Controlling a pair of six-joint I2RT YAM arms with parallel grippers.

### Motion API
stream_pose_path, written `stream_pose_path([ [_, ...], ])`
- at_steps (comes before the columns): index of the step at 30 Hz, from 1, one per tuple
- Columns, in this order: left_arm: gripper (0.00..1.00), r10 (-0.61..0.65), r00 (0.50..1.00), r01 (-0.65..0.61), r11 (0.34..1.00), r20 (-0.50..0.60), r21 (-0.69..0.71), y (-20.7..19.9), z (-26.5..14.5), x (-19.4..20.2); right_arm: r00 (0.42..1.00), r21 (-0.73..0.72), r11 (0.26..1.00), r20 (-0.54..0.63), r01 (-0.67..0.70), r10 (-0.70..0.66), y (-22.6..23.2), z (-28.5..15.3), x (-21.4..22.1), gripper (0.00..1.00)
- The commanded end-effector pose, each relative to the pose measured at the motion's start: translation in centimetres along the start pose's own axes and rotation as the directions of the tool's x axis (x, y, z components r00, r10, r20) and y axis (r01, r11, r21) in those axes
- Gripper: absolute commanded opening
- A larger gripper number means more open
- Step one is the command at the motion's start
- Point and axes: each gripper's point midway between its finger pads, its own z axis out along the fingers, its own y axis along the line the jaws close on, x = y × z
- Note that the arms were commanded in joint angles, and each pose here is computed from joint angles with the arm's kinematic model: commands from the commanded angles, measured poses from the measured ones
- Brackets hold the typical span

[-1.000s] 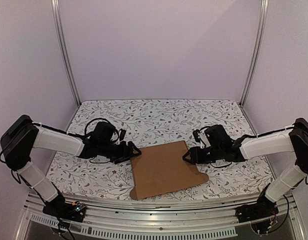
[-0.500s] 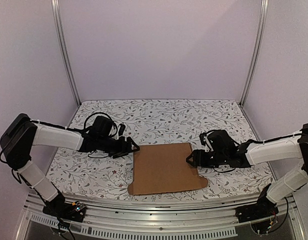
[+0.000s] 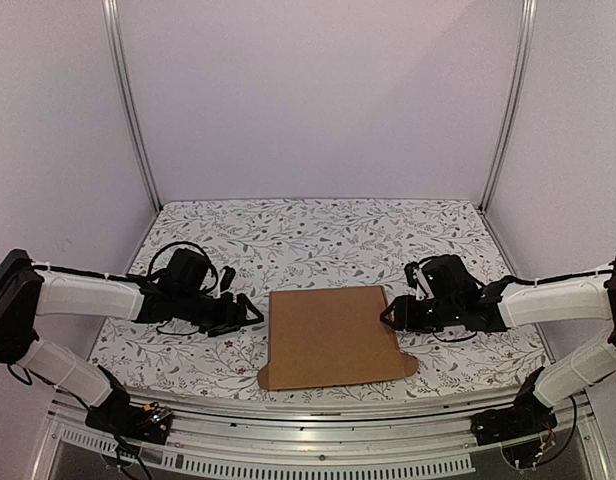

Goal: Fold the paper box

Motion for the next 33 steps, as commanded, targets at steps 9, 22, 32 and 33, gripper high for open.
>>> stream_pose_path([
  [9,0.80,0.014,1.000,-0.013,0.997,-0.015,0.081,-1.7,0.7,0.5,0.998,-0.062,0.997,-0.038,-0.056,0.053,0.1,0.5,1.3,0.39],
  [22,0.80,0.014,0.999,-0.009,0.993,-0.042,0.115,-2.4,1.8,1.2,0.994,-0.078,0.992,-0.055,-0.099,0.095,-0.5,0.9,2.4,0.10],
  [32,0.83,0.016,0.999,-0.013,0.996,-0.036,0.088,-2.0,0.9,1.3,0.994,-0.088,0.991,-0.054,-0.103,0.098,-0.8,1.1,2.8,0.00],
  [33,0.83,0.020,0.999,-0.017,0.996,-0.033,0.084,-2.0,0.7,1.3,0.994,-0.090,0.991,-0.053,-0.104,0.099,-0.8,1.0,2.8,0.00],
])
